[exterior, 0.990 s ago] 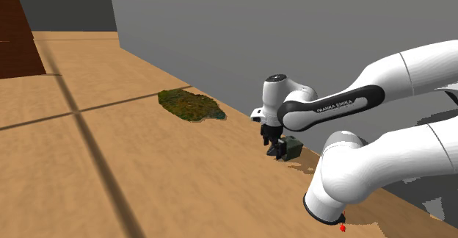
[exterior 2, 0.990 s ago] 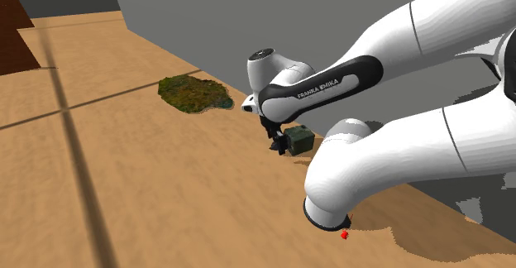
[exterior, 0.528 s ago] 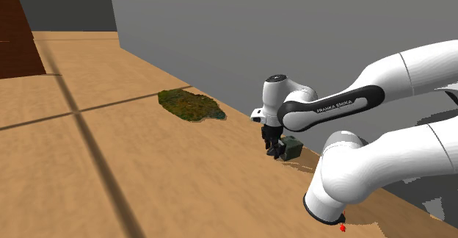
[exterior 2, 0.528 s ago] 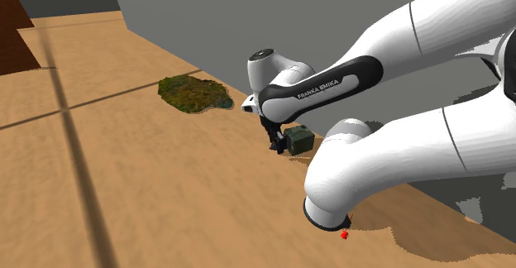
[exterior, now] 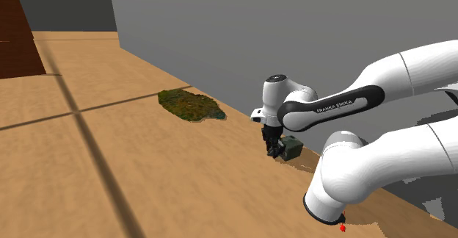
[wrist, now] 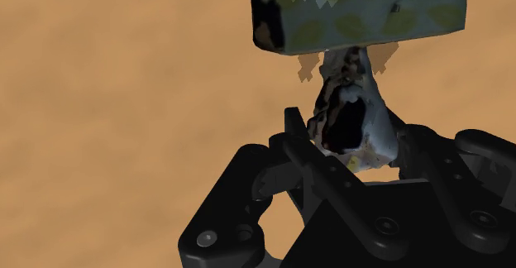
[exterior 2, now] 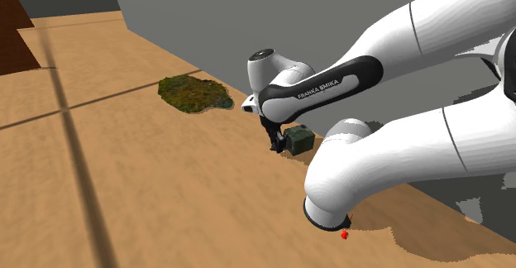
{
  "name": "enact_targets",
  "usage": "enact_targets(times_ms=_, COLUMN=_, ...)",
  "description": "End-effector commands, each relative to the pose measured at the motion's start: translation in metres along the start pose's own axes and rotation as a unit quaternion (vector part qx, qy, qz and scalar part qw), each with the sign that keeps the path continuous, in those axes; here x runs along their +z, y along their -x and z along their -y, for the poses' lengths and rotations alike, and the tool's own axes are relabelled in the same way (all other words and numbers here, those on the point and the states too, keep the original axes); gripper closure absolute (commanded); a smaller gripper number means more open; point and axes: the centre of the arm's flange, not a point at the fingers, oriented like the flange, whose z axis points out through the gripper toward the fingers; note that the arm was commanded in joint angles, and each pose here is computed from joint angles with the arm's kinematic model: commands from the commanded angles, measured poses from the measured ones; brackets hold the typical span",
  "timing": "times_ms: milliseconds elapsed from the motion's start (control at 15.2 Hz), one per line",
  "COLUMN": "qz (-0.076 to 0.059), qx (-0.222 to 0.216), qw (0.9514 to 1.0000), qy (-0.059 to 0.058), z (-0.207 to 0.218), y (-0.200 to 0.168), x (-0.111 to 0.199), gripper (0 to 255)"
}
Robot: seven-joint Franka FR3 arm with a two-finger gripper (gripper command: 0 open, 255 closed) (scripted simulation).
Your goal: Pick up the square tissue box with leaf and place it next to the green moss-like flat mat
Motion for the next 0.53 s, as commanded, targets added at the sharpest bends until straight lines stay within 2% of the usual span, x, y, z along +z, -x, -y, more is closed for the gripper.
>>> enact_targets(times_ms=0, qz=0.000, qx=0.000, qw=1.0000, qy=0.000, z=0.000, y=0.000, x=0.000, gripper=255)
enact_targets(times_ms=462, qz=0.000, qx=0.000, qw=1.0000, qy=0.000, z=0.000, y=0.007, x=-0.036, gripper=255)
